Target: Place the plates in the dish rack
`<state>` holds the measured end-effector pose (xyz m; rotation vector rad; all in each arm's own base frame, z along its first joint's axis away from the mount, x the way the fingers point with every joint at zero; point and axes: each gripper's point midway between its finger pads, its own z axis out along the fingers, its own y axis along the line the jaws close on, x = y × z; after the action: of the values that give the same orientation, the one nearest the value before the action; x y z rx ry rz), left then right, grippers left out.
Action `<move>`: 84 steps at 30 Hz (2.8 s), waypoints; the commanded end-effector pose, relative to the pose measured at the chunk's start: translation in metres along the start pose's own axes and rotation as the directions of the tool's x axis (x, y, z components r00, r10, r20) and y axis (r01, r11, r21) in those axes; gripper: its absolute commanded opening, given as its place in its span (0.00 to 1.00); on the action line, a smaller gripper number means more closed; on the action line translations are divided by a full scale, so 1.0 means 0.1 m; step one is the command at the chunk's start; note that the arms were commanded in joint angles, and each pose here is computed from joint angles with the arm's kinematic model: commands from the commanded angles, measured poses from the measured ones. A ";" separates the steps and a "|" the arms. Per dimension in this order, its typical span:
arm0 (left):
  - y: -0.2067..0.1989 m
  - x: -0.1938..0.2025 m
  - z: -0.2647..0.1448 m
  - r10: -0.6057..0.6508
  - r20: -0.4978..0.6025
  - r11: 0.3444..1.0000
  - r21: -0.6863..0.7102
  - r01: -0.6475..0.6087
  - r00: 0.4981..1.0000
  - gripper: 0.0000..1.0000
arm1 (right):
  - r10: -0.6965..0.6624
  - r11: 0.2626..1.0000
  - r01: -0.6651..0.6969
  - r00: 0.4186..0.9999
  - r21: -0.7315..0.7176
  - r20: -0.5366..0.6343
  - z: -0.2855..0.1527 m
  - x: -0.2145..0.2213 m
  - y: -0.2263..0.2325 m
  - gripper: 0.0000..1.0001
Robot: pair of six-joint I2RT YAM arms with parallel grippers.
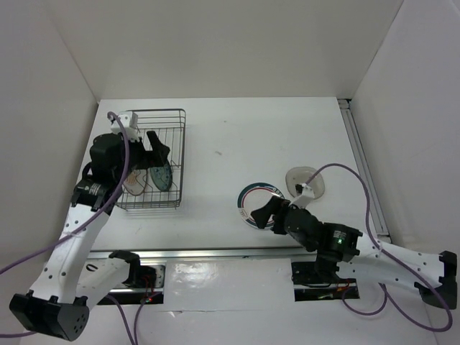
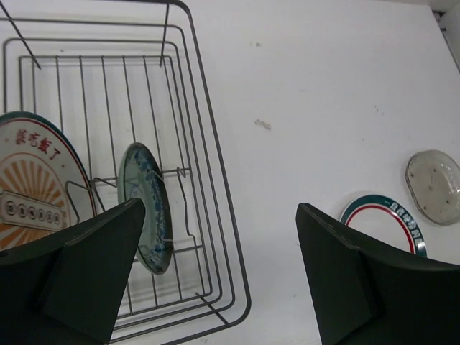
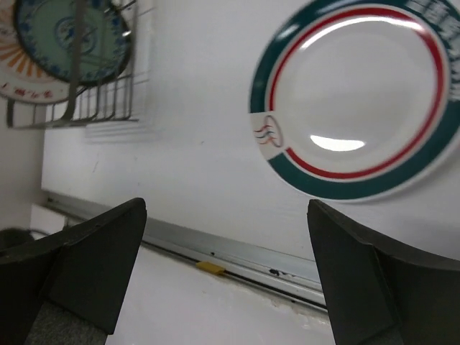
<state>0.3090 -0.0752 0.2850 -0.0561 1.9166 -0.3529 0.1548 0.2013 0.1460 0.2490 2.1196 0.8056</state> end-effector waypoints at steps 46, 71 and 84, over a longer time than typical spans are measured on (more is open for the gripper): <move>-0.33 0.05 -0.03 0.000 -0.042 0.983 0.186 0.008 0.999 1.00 | 0.303 0.834 -0.402 0.906 0.379 0.295 0.61 0.67 -1.50 0.20; -0.89 0.38 0.07 0.053 -0.210 0.837 0.542 0.072 0.976 1.00 | 0.368 0.924 -0.270 0.818 -0.270 0.443 0.23 -0.24 0.32 0.00; -0.97 0.59 0.12 0.075 -0.300 0.784 0.607 0.130 0.951 0.97 | 0.304 0.852 -0.061 0.866 -0.521 0.396 0.29 -0.50 1.07 0.00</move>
<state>0.2859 -0.1779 0.2448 0.3635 2.0731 -1.0315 0.2025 0.2531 0.1614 0.3849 1.5811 1.0071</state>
